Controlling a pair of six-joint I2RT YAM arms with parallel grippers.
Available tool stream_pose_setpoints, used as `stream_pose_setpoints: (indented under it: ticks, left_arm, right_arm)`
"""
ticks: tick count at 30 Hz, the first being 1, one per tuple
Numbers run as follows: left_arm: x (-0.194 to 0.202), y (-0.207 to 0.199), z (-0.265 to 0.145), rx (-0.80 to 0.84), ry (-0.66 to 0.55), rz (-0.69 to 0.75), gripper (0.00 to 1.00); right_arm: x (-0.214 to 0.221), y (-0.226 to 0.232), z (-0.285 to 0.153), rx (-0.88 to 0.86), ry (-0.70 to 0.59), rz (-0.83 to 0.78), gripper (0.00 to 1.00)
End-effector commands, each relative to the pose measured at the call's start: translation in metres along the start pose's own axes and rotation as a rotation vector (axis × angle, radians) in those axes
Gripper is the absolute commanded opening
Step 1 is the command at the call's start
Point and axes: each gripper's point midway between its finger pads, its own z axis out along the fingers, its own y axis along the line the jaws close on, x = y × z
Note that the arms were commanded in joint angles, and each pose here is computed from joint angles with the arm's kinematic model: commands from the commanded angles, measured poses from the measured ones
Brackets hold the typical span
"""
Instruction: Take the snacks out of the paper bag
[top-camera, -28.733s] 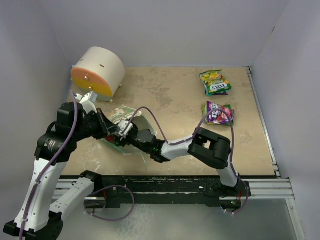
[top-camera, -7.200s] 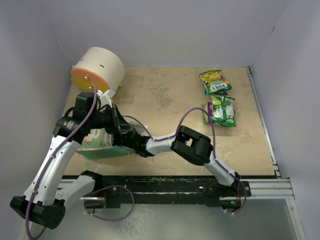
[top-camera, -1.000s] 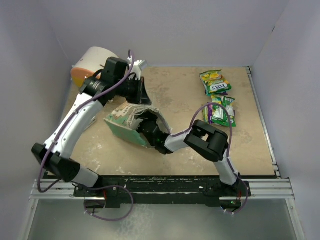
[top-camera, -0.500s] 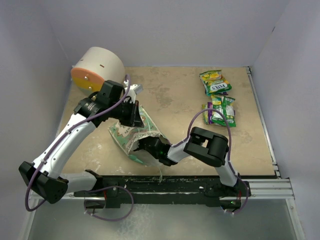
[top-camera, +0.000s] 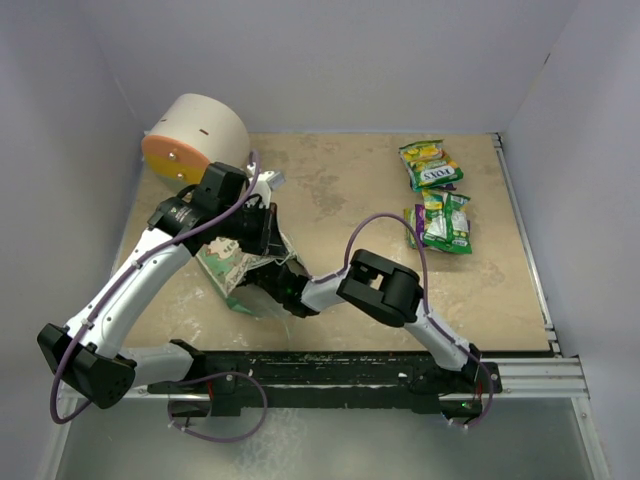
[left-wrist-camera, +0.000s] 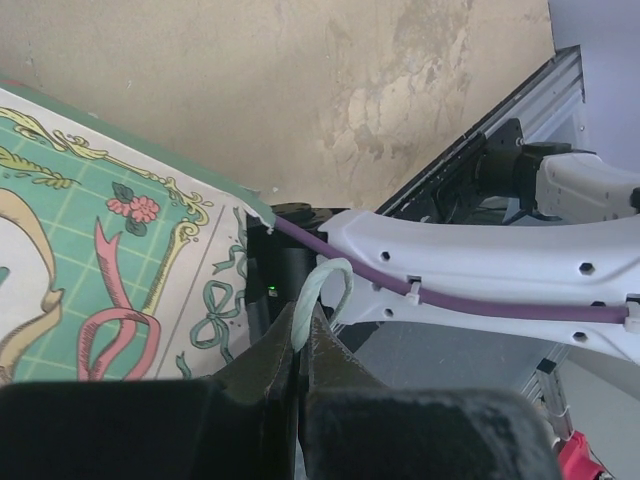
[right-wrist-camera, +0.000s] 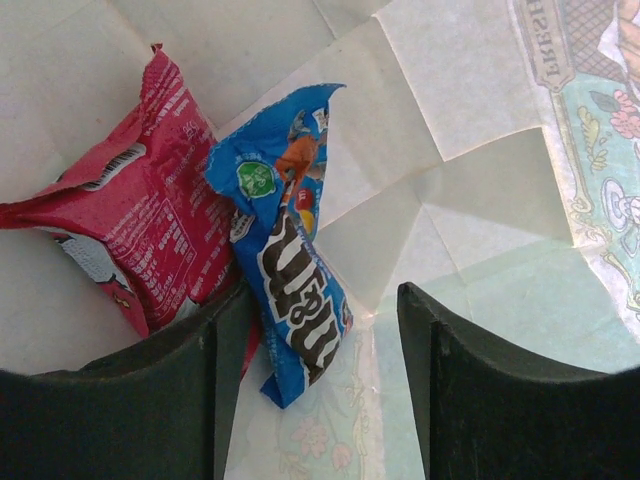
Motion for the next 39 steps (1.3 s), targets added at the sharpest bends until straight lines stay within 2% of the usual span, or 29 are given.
stream_pose_setpoints:
  ticks: [1, 9, 16, 21, 25, 30, 33, 39]
  left_arm:
    - [-0.012, -0.015, -0.003, 0.056, -0.035, 0.015, 0.00]
    - [-0.004, -0.013, -0.012, 0.020, -0.019, 0.000, 0.00]
    - [0.003, -0.015, -0.025, 0.009, -0.052, -0.034, 0.00]
    - [0.007, -0.013, -0.026, -0.006, -0.037, -0.045, 0.00]
    - [0.004, -0.012, -0.030, -0.023, -0.053, -0.044, 0.00]
    - [0.004, -0.011, -0.033, -0.040, -0.065, -0.050, 0.00]
    - [0.004, -0.009, -0.036, -0.052, -0.078, -0.056, 0.00]
    - [-0.002, -0.006, -0.039, -0.080, -0.115, -0.067, 0.00]
  right_arm:
    - [-0.007, -0.011, 0.020, 0.048, 0.027, 0.024, 0.62]
    - [0.007, -0.031, 0.052, 0.124, 0.080, 0.073, 0.49]
    - [0.017, -0.044, 0.067, 0.146, 0.080, 0.051, 0.56]
    - [0.026, -0.053, 0.079, 0.155, 0.090, 0.064, 0.54]
    - [0.029, -0.058, 0.084, 0.162, 0.085, 0.051, 0.47]
    - [0.035, -0.067, 0.088, 0.166, 0.086, 0.052, 0.31]
    - [0.037, -0.072, 0.090, 0.163, 0.082, 0.052, 0.26]
    - [0.035, -0.081, 0.085, 0.153, 0.081, 0.035, 0.06]
